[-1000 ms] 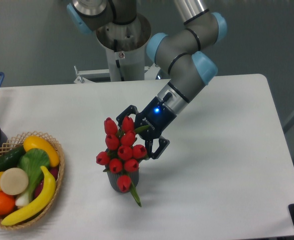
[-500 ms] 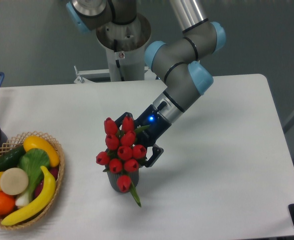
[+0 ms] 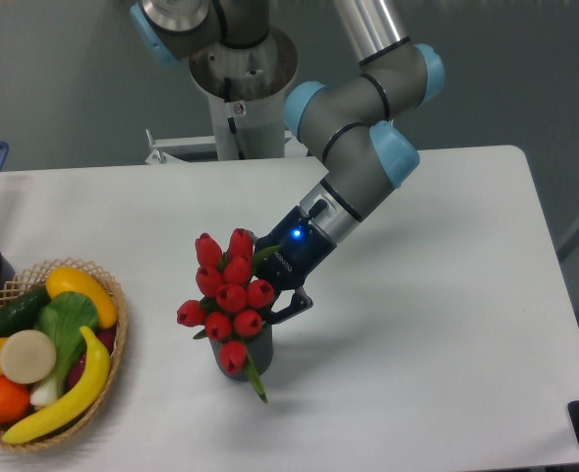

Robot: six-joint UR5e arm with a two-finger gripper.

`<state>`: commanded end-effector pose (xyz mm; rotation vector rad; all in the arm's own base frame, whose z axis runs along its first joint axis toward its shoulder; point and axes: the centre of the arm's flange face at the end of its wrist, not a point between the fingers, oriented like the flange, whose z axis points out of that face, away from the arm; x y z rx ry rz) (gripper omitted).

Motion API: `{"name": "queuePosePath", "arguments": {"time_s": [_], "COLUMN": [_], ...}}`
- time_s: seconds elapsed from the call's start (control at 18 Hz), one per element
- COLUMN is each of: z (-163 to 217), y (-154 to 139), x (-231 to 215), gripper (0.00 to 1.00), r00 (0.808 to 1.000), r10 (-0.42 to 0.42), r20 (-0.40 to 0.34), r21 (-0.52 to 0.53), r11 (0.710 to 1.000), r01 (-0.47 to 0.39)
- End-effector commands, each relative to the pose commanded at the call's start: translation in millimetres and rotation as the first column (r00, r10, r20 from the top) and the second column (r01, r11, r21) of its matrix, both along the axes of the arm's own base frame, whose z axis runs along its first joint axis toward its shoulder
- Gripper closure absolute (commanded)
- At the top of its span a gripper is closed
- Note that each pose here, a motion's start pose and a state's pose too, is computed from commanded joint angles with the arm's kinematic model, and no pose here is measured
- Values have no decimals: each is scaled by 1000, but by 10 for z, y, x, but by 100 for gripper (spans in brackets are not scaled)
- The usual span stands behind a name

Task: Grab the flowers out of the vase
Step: 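Lift the gripped tulips straight up out of the grey vase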

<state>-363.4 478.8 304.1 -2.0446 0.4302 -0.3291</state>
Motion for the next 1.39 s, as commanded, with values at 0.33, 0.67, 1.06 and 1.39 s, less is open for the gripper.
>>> {"name": "queuePosePath", "arguments": {"time_s": [0.33, 0.67, 1.06, 1.39], "z": [493, 959, 1479, 1938], "y": [-47, -71, -122, -238], "x": [38, 127, -18, -285], "gripper": [51, 51, 51, 51], "r00": [998, 992, 989, 978], "r10": [36, 68, 104, 165], "r20": [56, 111, 107, 130], "r21": [76, 101, 143, 167], "r11": [996, 992, 982, 968], "r01": [-40, -79, -119, -186]}}
